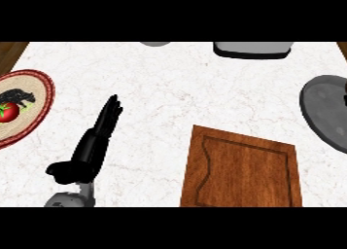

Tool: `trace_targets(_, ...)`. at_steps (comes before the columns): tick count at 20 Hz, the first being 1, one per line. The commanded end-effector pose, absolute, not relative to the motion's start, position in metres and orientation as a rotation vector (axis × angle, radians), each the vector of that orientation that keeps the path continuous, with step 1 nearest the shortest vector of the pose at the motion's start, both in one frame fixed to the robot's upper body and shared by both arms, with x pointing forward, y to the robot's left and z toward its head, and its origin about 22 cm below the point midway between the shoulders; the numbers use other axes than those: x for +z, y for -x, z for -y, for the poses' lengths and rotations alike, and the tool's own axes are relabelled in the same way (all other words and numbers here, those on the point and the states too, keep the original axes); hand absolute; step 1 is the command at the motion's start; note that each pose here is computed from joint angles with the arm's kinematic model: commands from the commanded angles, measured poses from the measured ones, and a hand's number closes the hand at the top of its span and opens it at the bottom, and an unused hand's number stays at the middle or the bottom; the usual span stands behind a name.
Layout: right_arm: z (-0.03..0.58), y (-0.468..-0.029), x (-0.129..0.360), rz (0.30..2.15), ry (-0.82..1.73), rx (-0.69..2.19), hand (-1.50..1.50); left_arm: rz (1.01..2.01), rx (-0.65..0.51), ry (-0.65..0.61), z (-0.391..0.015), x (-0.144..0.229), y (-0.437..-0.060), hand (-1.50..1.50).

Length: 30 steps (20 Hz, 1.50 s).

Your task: Pick the cupcake from the cutting board and place it in the pan

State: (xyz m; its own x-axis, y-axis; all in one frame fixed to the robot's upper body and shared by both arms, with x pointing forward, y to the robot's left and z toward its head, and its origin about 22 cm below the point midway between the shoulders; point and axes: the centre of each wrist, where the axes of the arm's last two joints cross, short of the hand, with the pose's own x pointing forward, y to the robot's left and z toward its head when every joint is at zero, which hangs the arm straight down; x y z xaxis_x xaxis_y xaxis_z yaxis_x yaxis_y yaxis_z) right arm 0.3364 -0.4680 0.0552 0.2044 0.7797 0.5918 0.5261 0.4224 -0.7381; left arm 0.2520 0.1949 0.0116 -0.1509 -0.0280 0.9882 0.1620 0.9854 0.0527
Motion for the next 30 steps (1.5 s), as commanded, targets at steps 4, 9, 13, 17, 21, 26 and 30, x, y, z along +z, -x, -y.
trace_targets(4,0.464,-0.348,0.047,1.249,0.922,0.444,-1.50,1.729,-0.178,0.139,-0.186,0.017,-0.259,0.00)
trace_targets(9,0.465,-0.346,0.042,1.350,0.855,0.404,-1.50,1.728,-0.186,0.135,-0.184,0.005,-0.248,0.00)
trace_targets(13,0.456,-0.355,0.044,1.547,0.824,0.200,-1.50,1.716,-0.170,0.103,-0.186,0.008,-0.248,0.00)
trace_targets(17,0.485,-0.338,0.055,1.605,0.774,0.042,-1.50,1.723,-0.152,0.092,-0.203,0.008,-0.255,0.00)
trace_targets(21,0.508,-0.322,0.062,1.634,0.651,-0.019,-1.50,1.709,-0.144,0.108,-0.201,0.011,-0.251,0.00)
trace_targets(26,0.550,-0.286,0.081,1.660,0.478,-0.039,-1.50,1.717,-0.151,0.075,-0.193,0.012,-0.254,0.00)
trace_targets(30,0.568,-0.252,0.067,1.678,0.352,0.013,-1.50,1.704,-0.151,0.085,-0.212,0.003,-0.248,0.00)
